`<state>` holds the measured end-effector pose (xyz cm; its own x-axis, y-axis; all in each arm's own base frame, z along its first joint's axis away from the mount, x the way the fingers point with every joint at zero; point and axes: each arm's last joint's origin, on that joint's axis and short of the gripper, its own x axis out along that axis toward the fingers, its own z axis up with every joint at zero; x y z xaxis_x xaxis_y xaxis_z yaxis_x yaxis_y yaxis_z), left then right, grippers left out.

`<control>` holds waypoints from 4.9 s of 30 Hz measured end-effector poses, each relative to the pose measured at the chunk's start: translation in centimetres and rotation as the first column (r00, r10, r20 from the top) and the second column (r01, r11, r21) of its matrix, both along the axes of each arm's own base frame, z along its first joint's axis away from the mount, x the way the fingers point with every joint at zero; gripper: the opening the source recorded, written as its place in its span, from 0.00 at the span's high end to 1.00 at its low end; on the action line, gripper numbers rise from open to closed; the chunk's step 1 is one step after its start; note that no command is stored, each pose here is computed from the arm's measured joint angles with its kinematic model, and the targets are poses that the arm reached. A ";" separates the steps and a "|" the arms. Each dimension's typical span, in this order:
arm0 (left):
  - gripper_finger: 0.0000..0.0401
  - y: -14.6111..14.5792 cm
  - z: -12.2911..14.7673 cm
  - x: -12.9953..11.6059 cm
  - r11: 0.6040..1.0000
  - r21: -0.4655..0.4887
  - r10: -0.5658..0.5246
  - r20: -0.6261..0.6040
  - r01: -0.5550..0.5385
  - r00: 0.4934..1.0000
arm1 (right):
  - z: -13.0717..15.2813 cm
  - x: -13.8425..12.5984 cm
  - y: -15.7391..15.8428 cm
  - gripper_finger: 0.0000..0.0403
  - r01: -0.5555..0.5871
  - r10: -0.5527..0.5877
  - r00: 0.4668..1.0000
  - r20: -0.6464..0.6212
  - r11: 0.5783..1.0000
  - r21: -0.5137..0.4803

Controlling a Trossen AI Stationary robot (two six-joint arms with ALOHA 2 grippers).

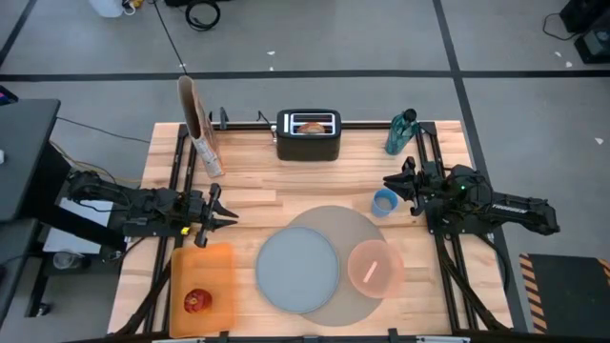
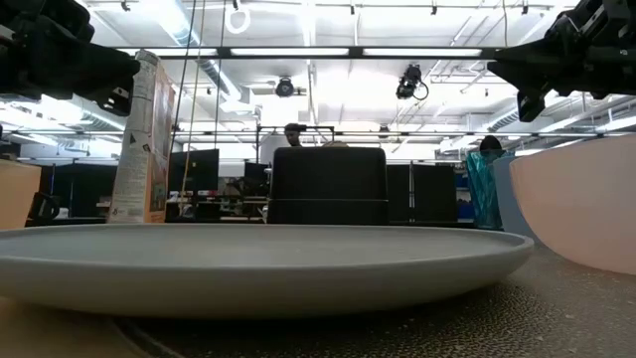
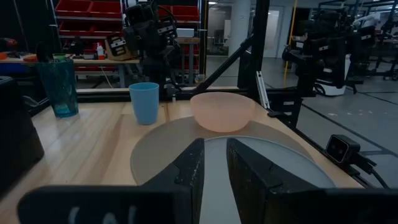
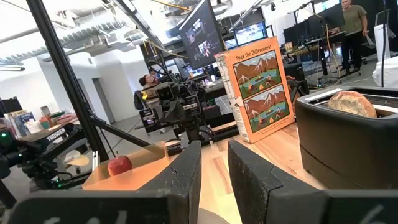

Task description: Arrange a breakfast setting

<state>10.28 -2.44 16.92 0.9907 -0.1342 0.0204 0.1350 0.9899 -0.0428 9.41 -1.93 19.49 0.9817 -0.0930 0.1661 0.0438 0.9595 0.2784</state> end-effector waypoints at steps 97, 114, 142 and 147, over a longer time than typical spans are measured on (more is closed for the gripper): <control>0.36 2.0 7.5 3.7 0.145 0.151 0.783 -0.622 -0.978 0.020 | 0.7 4.4 -1.3 0.69 0.185 -0.163 0.983 0.088 0.855 -0.484; 0.32 1.7 2.4 4.9 0.024 0.263 0.778 -0.611 -0.964 -0.147 | 0.3 4.9 -1.5 0.69 0.178 -0.171 0.983 0.060 0.851 -0.494; 0.28 1.8 -0.8 3.7 0.035 0.112 0.887 -0.460 -0.993 -0.020 | 0.1 6.8 -1.8 0.69 0.088 -0.118 0.993 -0.027 0.858 -0.506; 0.28 1.8 -0.7 4.1 0.074 0.138 0.911 -0.413 -0.988 0.010 | 0.1 6.8 -1.8 0.69 0.087 -0.117 0.993 -0.028 0.859 -0.505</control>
<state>14.40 -0.59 16.18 0.1461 0.9008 -0.4090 -0.9829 0.1789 0.0428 16.25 -3.72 19.54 0.9804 -0.1117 0.1624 0.1497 0.9578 -0.2453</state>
